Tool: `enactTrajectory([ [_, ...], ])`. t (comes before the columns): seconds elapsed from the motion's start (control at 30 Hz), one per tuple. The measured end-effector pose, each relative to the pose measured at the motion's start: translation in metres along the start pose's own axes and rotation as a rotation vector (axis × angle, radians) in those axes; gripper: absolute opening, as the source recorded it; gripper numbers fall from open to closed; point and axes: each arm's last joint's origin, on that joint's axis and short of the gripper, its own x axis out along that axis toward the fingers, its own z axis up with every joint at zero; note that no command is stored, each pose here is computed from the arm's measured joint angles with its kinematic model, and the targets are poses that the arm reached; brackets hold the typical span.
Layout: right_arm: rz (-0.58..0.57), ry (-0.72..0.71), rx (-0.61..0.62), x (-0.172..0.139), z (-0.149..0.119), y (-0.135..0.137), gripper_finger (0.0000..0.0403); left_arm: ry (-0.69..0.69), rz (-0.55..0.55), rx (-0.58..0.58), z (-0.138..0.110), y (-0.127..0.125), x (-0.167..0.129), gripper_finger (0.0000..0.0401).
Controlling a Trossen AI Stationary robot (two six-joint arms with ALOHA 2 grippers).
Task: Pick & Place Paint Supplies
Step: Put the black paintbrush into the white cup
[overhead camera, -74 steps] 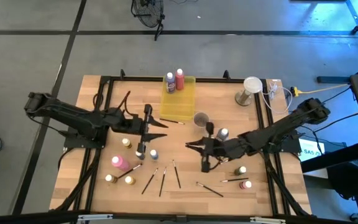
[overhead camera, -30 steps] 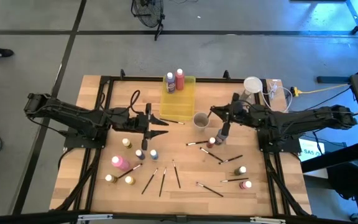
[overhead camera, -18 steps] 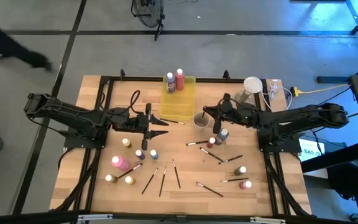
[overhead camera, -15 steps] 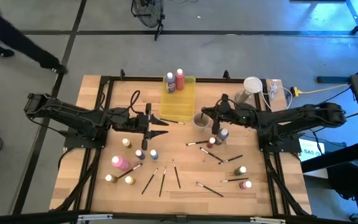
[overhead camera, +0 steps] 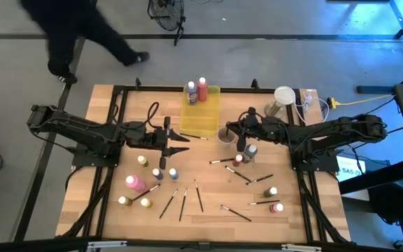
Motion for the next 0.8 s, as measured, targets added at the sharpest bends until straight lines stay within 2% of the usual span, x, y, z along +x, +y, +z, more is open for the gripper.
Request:
enactTrajectory([
  [0.8, -0.01, 0.076, 0.017, -0.0002, -0.0074, -0.0009, 0.0039, 0.006, 0.001, 0.001, -0.0004, 0.0, 0.0, 0.0125],
])
